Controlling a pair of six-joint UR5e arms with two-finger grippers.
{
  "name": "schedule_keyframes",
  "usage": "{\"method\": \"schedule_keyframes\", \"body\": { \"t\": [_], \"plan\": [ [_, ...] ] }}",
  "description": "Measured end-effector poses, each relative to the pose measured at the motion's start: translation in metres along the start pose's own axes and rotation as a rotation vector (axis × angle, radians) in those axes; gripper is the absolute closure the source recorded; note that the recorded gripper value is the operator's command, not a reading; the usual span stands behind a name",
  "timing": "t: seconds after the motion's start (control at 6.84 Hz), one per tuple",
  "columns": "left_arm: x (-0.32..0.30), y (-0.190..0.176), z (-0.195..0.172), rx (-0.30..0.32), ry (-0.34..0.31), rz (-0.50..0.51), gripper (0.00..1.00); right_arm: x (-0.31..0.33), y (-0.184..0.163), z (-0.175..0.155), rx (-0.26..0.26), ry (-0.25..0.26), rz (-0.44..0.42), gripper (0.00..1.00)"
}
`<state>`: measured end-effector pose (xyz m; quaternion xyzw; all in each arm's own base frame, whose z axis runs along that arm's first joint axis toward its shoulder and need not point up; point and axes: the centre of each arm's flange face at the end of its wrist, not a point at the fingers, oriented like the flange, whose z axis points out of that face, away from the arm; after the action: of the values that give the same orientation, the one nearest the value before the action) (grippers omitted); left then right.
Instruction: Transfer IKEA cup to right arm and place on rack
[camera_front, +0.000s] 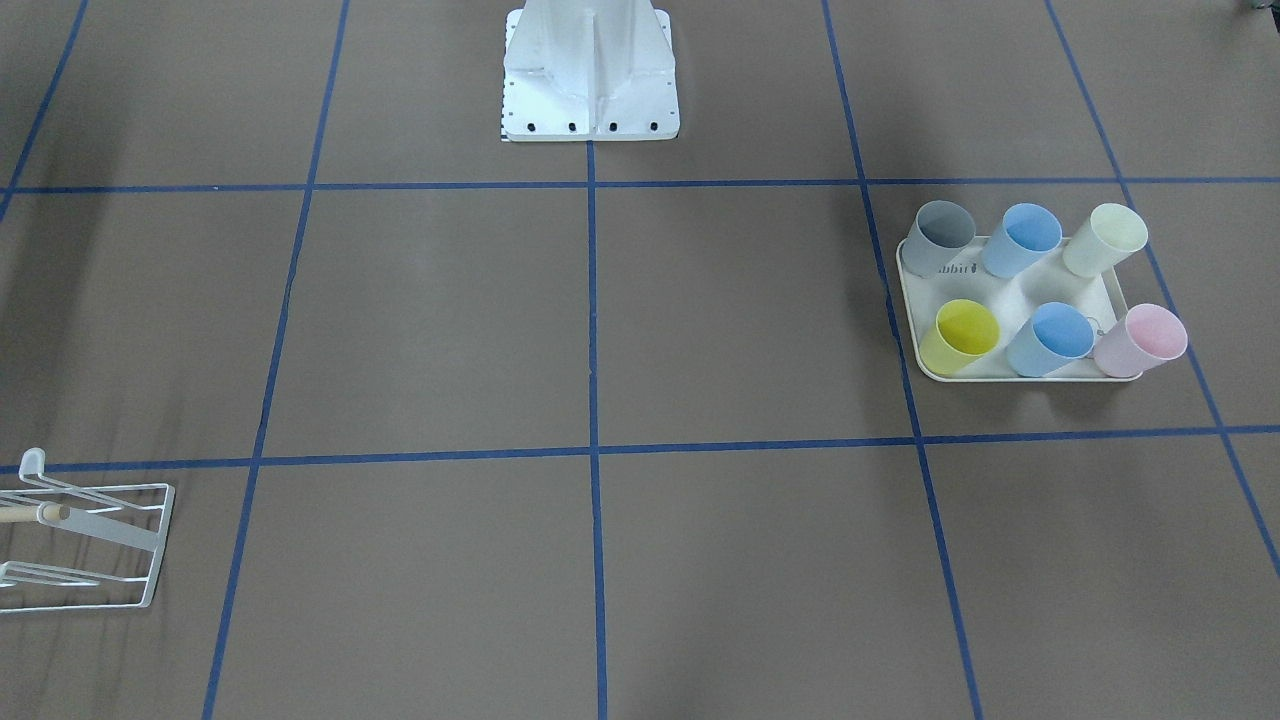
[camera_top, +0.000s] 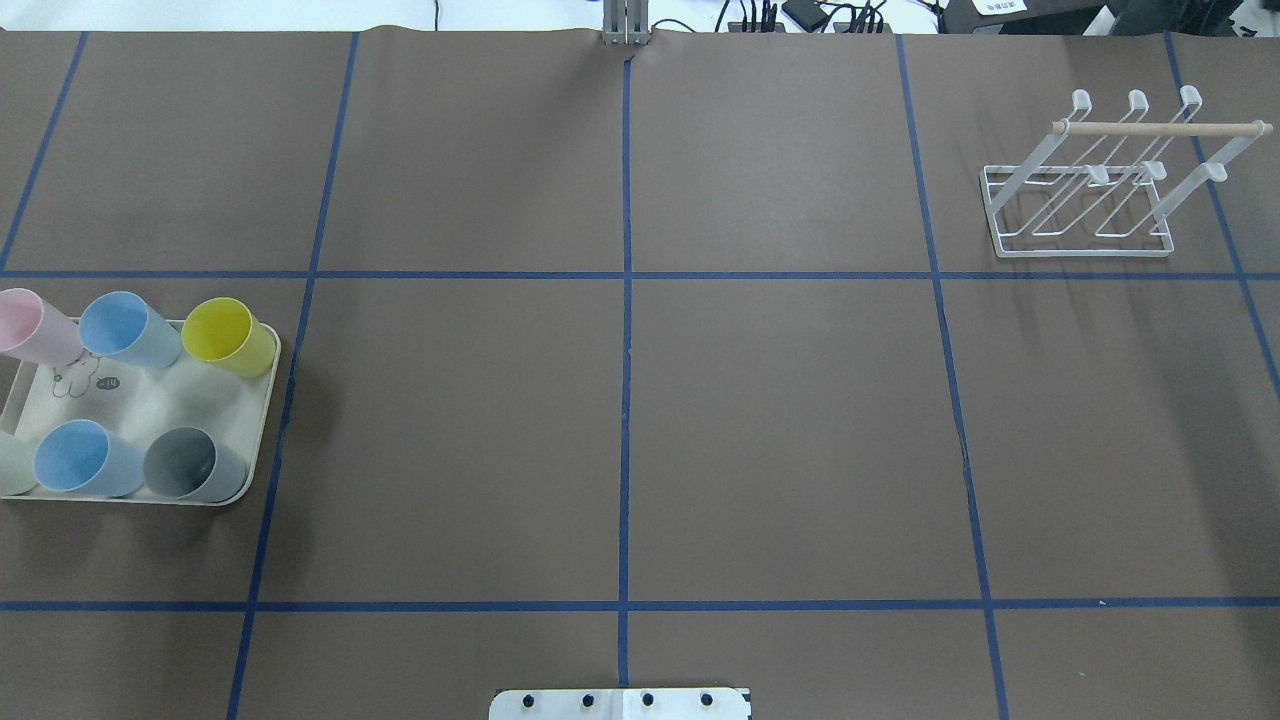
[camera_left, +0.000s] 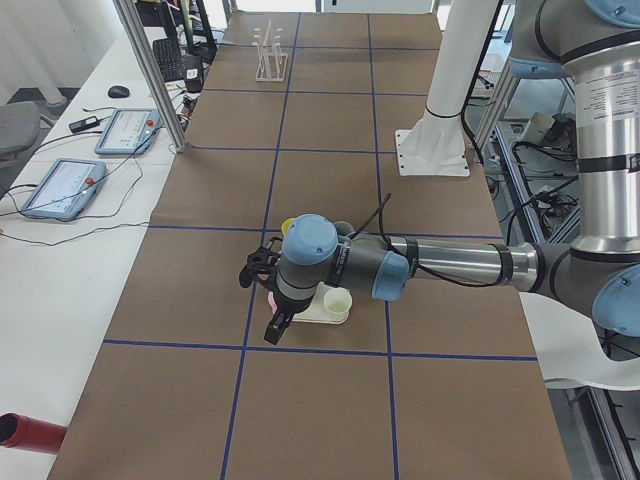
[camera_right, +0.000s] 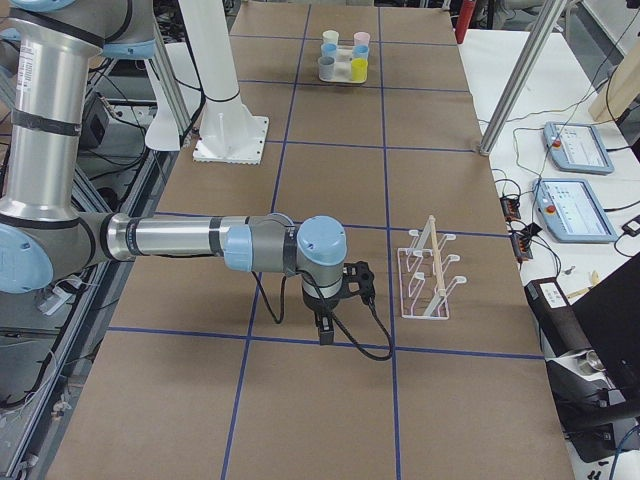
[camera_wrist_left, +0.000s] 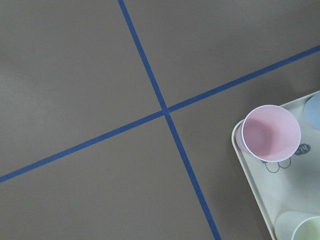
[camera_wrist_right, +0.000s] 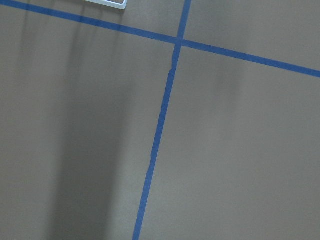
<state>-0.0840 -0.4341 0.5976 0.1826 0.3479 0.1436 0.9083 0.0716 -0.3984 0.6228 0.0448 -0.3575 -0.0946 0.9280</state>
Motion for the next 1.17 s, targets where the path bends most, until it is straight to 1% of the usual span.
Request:
{"method": "schedule_keyframes", "body": {
  "t": [0.15, 0.29, 0.58, 0.73, 0.88, 1.02, 1.17],
  "plan": [
    [0.003, -0.006, -0.004, 0.015, -0.001, 0.01, 0.0, -0.004, -0.005, -0.005, 0.017, -0.006, -0.012, 0.0],
    [0.008, -0.019, -0.012, 0.051, -0.006, 0.043, 0.0, -0.009, -0.016, -0.012, 0.058, 0.0, -0.048, 0.0],
    [0.018, -0.056, -0.03, 0.178, -0.038, 0.171, 0.0, -0.021, -0.035, -0.029, 0.177, 0.021, -0.149, 0.0],
    [0.016, -0.071, -0.031, 0.234, -0.051, 0.227, 0.0, -0.028, -0.043, -0.036, 0.217, 0.017, -0.154, 0.0],
    [0.006, -0.081, -0.024, 0.276, -0.057, 0.265, 0.0, -0.032, -0.048, -0.04, 0.235, 0.003, -0.115, 0.0],
    [-0.002, -0.087, -0.013, 0.313, -0.055, 0.271, 0.0, -0.038, -0.053, -0.044, 0.251, -0.012, -0.086, 0.0],
    [0.002, -0.09, 0.0, 0.348, -0.039, 0.269, 0.0, -0.047, -0.058, -0.045, 0.279, -0.029, -0.091, 0.0]
  ]
}}
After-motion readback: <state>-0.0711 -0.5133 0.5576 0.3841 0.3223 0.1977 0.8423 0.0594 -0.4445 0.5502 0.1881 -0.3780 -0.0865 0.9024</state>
